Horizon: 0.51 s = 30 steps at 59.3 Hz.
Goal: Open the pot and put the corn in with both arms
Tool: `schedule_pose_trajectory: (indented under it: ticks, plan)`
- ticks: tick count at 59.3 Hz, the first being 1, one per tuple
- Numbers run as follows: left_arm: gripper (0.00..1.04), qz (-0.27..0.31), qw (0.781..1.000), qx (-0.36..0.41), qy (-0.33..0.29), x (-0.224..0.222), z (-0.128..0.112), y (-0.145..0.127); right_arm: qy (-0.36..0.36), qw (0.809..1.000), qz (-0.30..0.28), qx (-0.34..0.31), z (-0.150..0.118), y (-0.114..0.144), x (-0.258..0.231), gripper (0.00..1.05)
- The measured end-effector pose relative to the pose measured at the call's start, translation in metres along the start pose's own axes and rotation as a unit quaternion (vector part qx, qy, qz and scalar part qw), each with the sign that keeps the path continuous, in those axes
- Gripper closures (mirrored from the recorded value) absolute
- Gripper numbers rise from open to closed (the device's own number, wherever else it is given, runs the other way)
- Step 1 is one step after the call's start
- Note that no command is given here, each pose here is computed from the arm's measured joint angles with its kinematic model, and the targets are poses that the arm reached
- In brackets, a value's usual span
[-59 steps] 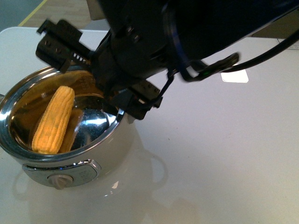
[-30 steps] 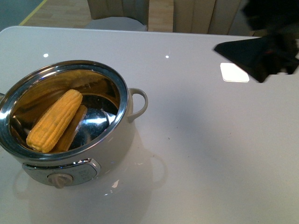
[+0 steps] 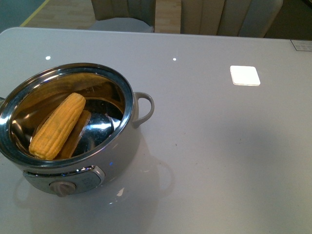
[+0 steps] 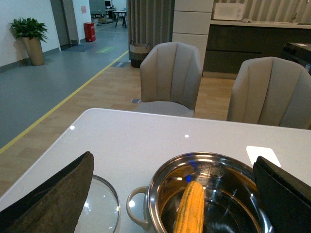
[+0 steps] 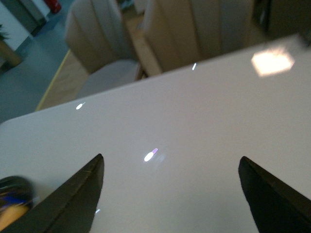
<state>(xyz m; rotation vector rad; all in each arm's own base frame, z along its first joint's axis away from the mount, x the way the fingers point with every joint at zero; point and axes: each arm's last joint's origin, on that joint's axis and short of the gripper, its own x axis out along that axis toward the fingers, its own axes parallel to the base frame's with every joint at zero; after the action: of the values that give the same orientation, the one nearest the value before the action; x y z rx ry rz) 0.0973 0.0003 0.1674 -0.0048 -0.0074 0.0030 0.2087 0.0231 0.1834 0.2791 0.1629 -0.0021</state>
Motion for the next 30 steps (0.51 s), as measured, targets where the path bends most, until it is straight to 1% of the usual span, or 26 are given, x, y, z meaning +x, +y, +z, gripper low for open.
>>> schedule_pose_trajectory:
  ticks: [1, 3, 6, 8, 12, 17, 18, 20, 23, 30]
  plan:
    - [0.07, 0.000, 1.000, 0.000, 0.000, 0.000, 0.000, 0.000, -0.009, 1.000, 0.001, -0.011, -0.001, -0.001, -0.002, 0.31]
    - [0.07, 0.000, 1.000, 0.000, 0.000, 0.000, 0.000, 0.000, -0.043, 0.998, 0.003, -0.045, -0.001, -0.003, -0.008, 0.38]
    - [0.07, 0.000, 1.000, 0.000, 0.000, 0.000, 0.000, 0.000, -0.065, 0.995, 0.006, -0.075, 0.002, -0.004, -0.013, 0.45]
    - [0.07, 0.000, 1.000, 0.000, 0.000, 0.000, 0.000, 0.000, -0.077, 0.993, 0.008, -0.093, 0.003, -0.004, -0.018, 0.52]
    - [0.07, 0.000, 1.000, 0.000, 0.000, 0.000, 0.000, 0.000, -0.083, 0.990, 0.006, -0.111, 0.002, -0.007, -0.024, 0.62]
    - [0.07, 0.000, 1.000, 0.000, 0.000, 0.000, 0.000, 0.000, -0.073, 0.990, 0.001, -0.124, -0.006, -0.012, -0.032, 0.78]
    - [0.07, 0.000, 1.000, 0.000, 0.000, 0.000, 0.000, 0.000, -0.073, 0.989, 0.001, -0.125, -0.006, -0.013, -0.033, 0.80]
    - [0.07, 0.000, 1.000, 0.000, 0.000, 0.000, 0.000, 0.000, -0.069, 0.989, 0.014, -0.129, -0.008, -0.019, -0.038, 0.90]
    - [0.07, 0.000, 1.000, 0.000, 0.000, 0.000, 0.000, 0.000, -0.075, 0.989, 0.003, -0.131, -0.008, -0.024, -0.044, 1.03]
    - [0.07, 0.000, 1.000, 0.000, 0.000, 0.000, 0.000, 0.000, -0.075, 0.988, 0.001, -0.135, -0.011, -0.026, -0.051, 1.03]
